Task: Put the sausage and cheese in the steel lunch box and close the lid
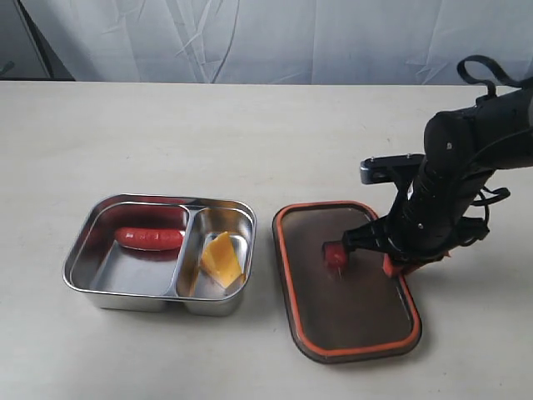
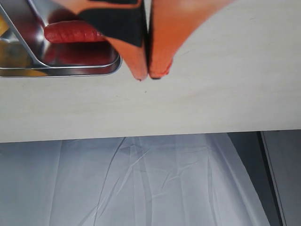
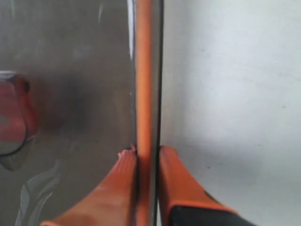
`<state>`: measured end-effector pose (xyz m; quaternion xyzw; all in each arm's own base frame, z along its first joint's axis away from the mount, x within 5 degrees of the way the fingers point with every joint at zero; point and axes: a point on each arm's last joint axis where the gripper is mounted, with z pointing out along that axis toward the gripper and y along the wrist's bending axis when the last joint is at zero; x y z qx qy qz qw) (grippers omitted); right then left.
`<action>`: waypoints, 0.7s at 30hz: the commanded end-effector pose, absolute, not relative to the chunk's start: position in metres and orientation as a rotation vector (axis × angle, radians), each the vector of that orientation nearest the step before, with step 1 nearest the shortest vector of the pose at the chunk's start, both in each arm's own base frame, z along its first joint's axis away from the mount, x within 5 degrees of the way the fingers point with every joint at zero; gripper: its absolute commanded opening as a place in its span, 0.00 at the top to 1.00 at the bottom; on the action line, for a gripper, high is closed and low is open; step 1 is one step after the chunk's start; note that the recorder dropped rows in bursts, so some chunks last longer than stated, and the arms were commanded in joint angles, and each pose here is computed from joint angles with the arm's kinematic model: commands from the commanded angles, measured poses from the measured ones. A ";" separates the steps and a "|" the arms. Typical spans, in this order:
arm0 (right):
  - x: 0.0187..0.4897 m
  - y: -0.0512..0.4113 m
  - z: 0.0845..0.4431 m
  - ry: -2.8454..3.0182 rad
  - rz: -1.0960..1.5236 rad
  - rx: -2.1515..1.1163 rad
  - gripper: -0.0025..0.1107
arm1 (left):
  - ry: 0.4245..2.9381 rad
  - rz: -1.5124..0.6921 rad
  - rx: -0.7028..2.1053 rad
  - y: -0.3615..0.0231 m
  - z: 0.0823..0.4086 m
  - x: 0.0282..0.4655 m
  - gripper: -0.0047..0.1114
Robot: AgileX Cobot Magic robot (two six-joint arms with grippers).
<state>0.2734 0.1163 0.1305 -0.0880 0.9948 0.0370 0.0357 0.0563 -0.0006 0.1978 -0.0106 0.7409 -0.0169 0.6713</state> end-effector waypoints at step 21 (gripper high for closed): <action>0.240 0.103 0.256 2.645 0.243 -0.323 0.99 | 1.645 -0.031 -0.020 0.000 0.199 0.056 0.96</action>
